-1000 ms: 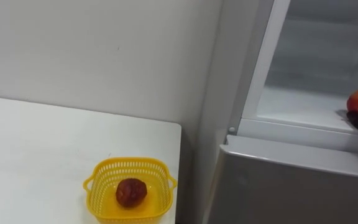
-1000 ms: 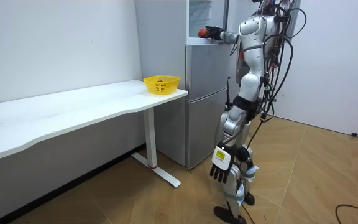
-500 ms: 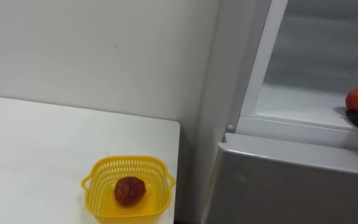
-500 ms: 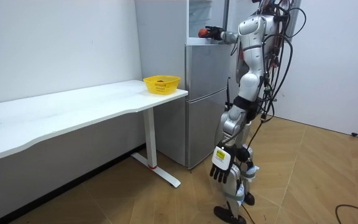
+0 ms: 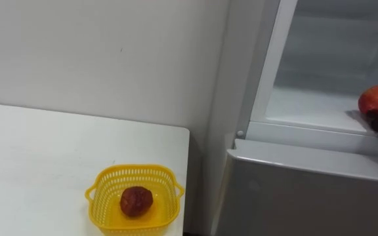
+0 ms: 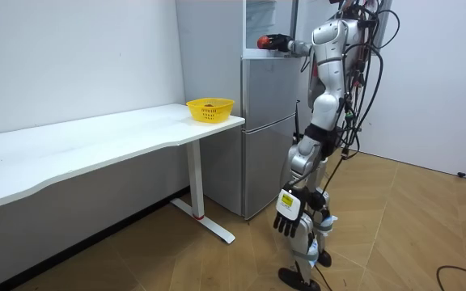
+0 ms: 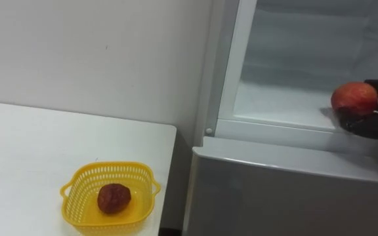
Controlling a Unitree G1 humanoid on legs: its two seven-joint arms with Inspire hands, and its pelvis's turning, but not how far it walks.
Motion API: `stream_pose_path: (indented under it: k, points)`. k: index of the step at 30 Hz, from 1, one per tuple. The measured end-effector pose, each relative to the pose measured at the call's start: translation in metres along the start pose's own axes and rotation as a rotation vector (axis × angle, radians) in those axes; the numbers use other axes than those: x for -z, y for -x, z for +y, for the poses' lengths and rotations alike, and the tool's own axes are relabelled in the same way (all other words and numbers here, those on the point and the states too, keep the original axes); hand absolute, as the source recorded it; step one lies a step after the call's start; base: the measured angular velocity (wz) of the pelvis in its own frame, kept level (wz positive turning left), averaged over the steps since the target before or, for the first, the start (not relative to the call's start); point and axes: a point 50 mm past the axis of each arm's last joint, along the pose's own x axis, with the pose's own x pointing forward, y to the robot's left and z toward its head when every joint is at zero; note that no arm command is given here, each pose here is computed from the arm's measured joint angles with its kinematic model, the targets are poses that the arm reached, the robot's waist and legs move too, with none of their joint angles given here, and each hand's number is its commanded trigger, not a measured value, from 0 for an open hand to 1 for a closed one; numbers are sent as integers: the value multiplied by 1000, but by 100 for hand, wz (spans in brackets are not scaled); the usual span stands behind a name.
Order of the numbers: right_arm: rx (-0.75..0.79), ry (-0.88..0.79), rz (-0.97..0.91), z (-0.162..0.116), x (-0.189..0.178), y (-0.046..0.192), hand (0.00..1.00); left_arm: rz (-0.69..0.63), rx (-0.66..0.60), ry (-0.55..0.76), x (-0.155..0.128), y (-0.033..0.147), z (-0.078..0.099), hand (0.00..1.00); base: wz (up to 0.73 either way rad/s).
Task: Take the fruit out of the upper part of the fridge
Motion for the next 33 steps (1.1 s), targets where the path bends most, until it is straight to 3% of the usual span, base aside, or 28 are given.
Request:
stream_pose_path:
  k: [11,25,33]
  points:
    - [-63,-3,-44,13,-17,-9,100,-2,0,-3,-1,0,0,0,1]
    - [-65,14,-27,18,-14,-9,100,-11,-14,-7,-6,-1,2,0,0]
    - [-165,38,-139,40,-24,11,100,-22,-12,-2,-10,-2,1,0,2]
